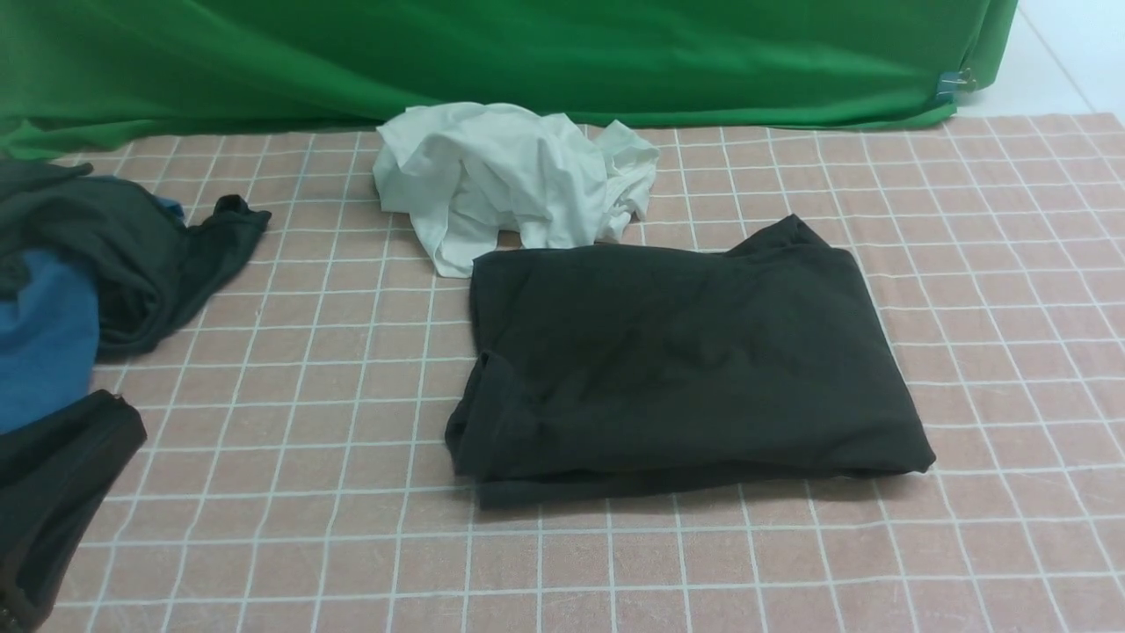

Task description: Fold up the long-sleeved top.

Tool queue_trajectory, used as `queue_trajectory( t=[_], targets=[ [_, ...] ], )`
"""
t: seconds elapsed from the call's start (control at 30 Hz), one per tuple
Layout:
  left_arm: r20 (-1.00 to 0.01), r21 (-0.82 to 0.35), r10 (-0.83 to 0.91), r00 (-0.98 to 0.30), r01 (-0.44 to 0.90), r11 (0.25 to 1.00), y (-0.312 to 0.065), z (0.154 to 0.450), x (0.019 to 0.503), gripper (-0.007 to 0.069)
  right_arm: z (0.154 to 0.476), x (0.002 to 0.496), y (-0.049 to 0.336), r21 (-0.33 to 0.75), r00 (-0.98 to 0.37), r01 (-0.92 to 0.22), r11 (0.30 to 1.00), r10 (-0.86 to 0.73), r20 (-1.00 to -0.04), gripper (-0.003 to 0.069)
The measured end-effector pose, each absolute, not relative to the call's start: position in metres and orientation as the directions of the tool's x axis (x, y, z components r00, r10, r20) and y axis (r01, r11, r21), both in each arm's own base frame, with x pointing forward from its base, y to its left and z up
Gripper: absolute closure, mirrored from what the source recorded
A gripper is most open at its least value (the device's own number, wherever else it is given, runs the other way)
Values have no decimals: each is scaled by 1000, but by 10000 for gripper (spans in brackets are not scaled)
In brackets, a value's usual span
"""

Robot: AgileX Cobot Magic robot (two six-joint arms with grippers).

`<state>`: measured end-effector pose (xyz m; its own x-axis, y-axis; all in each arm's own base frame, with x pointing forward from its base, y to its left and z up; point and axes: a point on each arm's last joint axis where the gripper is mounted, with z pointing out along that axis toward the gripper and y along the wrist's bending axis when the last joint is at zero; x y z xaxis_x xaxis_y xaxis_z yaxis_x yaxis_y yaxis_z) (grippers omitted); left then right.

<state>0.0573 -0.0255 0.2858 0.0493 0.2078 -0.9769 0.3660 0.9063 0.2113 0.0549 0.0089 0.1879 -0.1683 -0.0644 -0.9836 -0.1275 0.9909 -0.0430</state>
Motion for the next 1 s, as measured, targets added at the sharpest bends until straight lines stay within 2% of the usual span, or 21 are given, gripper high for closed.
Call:
queue_trajectory(
  t=[0.1, 0.17, 0.23, 0.37, 0.43, 0.57, 1.0],
  targets=[
    [-985, 171, 166, 41, 287, 943, -20, 279, 61, 606, 188, 55, 9, -43, -167, -127, 991, -64, -984, 554],
    [-992, 126, 128, -3, 162, 979, -11, 262, 61, 606, 188, 55, 9, -43, -166, -127, 991, -64, -984, 546],
    [-992, 122, 124, -14, 124, 985, -9, 254, 60, 606, 188, 55, 9, -43, -166, -127, 991, -64, -984, 543],
    [-992, 120, 121, -46, 15, 993, -2, 216, 55, 606, 188, 55, 9, -43, -165, -127, 991, -64, -984, 529],
    [-992, 89, 89, -85, 7, 996, -1, 200, 56, 606, 188, 55, 9, -43, -164, -127, 991, -64, -984, 525],
    [-985, 44, 47, -168, 22, 999, -3, 188, 55, 606, 189, 55, 9, -44, -159, -125, 991, -63, -985, 513],
    [-986, 44, 46, -161, 21, 999, -3, 189, 55, 606, 189, 55, 9, -44, -155, -124, 991, -63, -986, 481]
  ],
)
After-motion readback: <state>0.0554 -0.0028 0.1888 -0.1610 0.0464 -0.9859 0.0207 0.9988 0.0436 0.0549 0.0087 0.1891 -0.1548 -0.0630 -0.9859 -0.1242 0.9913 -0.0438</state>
